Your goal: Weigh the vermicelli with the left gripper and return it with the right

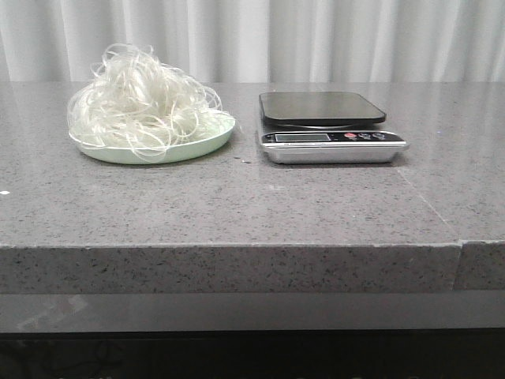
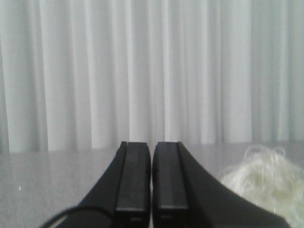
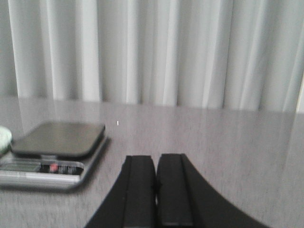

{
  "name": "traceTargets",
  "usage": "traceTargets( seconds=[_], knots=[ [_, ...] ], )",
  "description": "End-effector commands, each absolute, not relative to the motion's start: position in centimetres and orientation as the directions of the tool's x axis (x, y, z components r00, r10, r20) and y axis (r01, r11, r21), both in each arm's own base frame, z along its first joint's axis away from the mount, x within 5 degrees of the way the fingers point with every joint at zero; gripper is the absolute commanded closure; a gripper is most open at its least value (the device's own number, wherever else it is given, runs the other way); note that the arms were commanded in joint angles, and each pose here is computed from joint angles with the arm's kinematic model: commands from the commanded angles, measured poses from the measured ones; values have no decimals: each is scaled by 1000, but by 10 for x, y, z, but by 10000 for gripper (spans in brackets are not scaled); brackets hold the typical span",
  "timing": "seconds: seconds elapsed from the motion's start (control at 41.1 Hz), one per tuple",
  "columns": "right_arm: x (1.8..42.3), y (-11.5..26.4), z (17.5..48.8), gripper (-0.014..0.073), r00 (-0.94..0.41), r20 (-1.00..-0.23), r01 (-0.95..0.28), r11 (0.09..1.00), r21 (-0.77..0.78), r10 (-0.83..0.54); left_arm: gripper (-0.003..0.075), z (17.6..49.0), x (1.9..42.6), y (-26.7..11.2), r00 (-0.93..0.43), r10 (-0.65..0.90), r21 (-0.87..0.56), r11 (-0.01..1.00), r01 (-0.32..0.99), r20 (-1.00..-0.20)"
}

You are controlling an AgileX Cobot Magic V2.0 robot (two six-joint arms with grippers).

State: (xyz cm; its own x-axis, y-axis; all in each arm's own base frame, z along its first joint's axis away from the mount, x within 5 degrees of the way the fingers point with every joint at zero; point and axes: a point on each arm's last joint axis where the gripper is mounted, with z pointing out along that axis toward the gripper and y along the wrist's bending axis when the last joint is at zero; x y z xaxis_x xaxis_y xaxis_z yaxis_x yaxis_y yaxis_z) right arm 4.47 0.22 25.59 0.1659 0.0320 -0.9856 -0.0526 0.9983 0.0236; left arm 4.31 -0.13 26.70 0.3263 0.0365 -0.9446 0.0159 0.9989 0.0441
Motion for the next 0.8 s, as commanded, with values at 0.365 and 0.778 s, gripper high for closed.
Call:
traceTargets(
  seconds=[0.365, 0.778],
  knots=[
    [37, 3, 384, 436, 62, -998, -57, 998, 20, 24, 574, 392, 36, -2, 249, 31, 39, 999, 29, -968],
    [108, 6, 368, 436, -362, -932, -51, 998, 22, 2, 574, 384, 80, -3, -75, 44, 40, 998, 44, -996]
  ],
)
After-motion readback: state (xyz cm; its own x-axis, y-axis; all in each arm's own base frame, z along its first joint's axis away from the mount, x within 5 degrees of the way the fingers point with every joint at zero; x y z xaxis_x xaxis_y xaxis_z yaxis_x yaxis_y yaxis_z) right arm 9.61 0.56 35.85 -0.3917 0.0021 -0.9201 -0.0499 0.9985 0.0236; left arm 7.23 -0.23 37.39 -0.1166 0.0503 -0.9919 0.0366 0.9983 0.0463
